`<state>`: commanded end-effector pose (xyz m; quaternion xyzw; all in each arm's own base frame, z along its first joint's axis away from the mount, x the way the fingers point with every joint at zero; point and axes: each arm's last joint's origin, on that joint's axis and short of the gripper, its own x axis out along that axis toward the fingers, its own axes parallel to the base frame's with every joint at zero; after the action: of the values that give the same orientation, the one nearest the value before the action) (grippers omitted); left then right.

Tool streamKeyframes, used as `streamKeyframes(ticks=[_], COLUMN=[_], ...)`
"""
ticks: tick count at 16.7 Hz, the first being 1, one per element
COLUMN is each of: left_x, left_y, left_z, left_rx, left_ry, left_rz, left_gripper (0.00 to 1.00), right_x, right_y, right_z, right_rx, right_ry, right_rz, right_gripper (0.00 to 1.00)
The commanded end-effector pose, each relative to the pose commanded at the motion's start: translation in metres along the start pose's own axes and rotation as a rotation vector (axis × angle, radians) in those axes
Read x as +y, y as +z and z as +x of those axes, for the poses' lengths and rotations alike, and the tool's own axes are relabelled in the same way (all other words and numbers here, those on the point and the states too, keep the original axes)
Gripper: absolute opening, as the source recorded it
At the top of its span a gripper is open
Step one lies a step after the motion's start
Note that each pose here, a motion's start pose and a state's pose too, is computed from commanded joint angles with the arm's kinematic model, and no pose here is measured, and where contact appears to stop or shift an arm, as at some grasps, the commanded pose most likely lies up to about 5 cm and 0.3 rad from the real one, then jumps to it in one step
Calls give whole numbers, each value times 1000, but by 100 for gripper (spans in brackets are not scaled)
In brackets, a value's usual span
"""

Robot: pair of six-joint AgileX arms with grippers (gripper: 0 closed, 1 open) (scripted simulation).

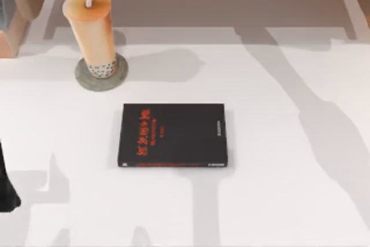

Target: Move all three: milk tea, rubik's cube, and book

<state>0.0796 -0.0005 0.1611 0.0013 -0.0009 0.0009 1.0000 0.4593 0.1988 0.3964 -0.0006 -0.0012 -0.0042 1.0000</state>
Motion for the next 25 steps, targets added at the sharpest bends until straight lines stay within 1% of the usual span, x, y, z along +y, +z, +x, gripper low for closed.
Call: streamKeyframes(ticks=[9,13,15,17,19,22,25], left_x=[0,0,0,0,0,0,0], left_y=[-1,-1,-1,-1,-1,-1,-1], left_z=[-4,-4,-4,-4,-4,-4,-4], left_rx=[2,2,2,2,2,2,2], left_ry=[-2,-2,-2,-2,-2,-2,-2], left_rz=[-3,-3,-3,-3,-3,-3,-3], left_gripper=[100,100,100,100,100,100,100], right_x=[-1,-26,-48,-73,-100,-138,-167], right_y=[2,22,35,44,43,18,-33], right_z=[-2,-26,-49,-80,-117,-184,-249], right_rx=[-2,-21,-32,-37,-28,6,47], right_ry=[2,0,-3,-8,-12,-15,-12], right_rz=[1,14,19,20,12,-8,-27], right_gripper=[100,100,100,100,100,100,100])
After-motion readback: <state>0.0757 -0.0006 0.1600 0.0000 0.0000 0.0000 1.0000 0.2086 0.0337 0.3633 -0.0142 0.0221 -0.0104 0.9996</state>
